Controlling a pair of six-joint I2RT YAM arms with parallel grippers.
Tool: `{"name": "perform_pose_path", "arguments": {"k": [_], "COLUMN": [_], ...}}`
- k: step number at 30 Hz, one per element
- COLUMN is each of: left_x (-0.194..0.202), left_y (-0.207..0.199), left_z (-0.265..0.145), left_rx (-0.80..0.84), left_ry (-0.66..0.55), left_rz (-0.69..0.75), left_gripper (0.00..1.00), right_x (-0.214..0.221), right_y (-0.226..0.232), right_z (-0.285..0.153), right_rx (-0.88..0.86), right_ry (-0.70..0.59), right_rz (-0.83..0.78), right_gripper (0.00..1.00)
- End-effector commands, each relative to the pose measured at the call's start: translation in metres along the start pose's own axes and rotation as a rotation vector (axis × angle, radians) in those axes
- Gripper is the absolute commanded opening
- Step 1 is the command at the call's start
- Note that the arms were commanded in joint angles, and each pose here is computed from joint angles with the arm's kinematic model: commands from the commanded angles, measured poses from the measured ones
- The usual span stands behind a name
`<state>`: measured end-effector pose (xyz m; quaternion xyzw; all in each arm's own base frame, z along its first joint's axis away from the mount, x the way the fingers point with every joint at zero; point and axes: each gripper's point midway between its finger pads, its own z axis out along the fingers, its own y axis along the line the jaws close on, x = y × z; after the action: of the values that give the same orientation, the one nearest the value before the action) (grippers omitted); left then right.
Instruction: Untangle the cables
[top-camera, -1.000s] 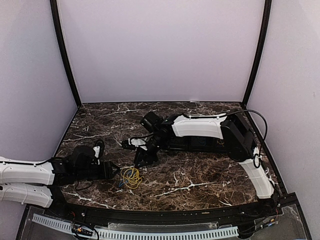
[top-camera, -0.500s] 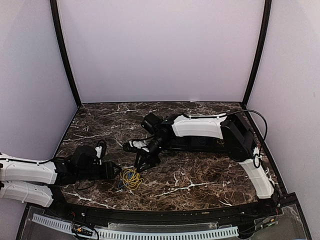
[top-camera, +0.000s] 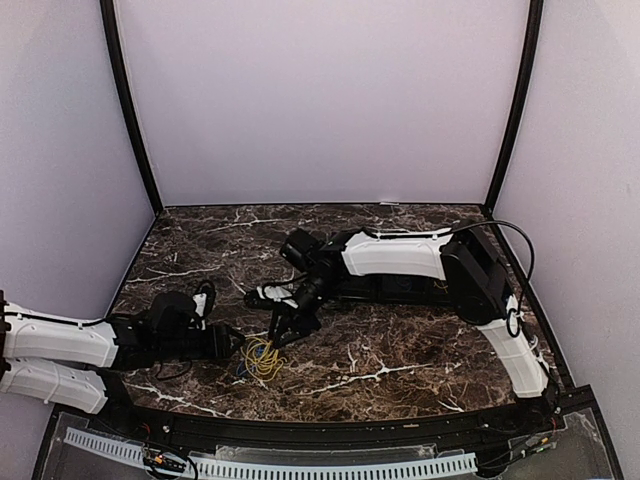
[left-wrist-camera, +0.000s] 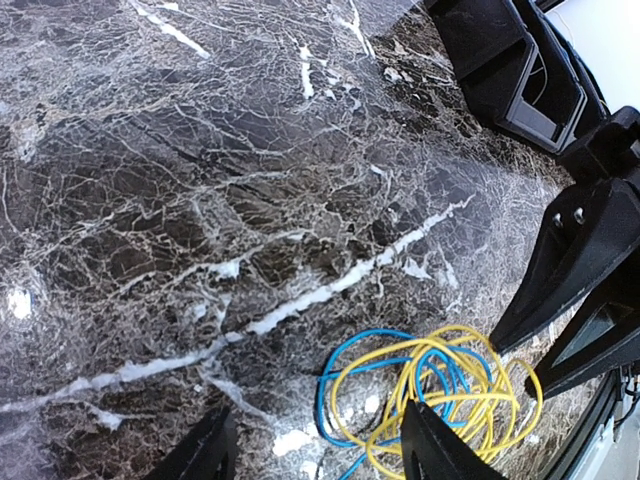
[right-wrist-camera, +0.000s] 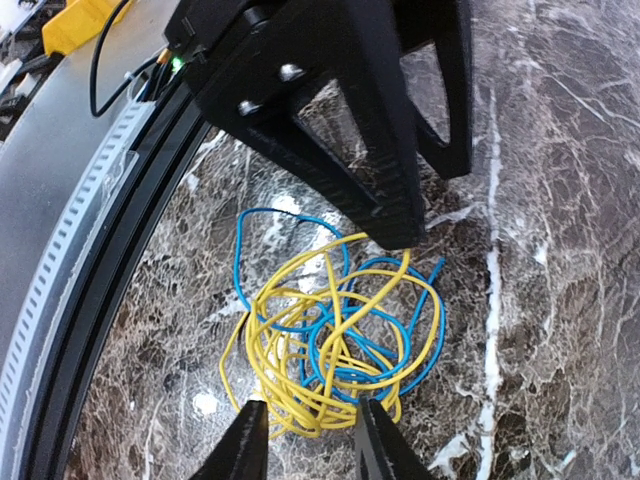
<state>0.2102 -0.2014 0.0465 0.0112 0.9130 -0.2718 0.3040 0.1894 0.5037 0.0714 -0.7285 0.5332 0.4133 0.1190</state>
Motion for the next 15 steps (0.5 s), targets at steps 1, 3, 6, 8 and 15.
{"name": "perform_pose_path", "arguments": {"k": [1,3,6,8,15], "left_x": [-0.005,-0.005,-0.01,-0.016,-0.048], "left_y": [-0.005,-0.006,-0.012,-0.026,-0.108], "left_z": [0.001,0.001,-0.001,-0.008,-0.072], "left_rx": [0.019,0.021,0.037,0.084,0.409], "left_ry": [-0.01,-0.008,-0.011,-0.011,-0.148], "left_rz": [0.011,0.014,0.038,0.071,0.289], "left_gripper": [0.58,0.59,0.59,0.59,0.6], "right_x": [-0.009,-0.011,-0.018,-0.028,-0.076], "right_y": [0.002,-0.002,-0.002,-0.001,0.034], "right_z": [0.003,0.002,-0.006,-0.018,-0.077], "right_rx": [0.018,0.042,0.077,0.116,0.196], "right_ry": [-0.011,-0.008,-0.016,-0.022,-0.117], "right_rz": [-0.015,-0.005,0.002,0.011,0.073], "right_gripper": [0.23,0.06,0.0,0.0,0.0]}}
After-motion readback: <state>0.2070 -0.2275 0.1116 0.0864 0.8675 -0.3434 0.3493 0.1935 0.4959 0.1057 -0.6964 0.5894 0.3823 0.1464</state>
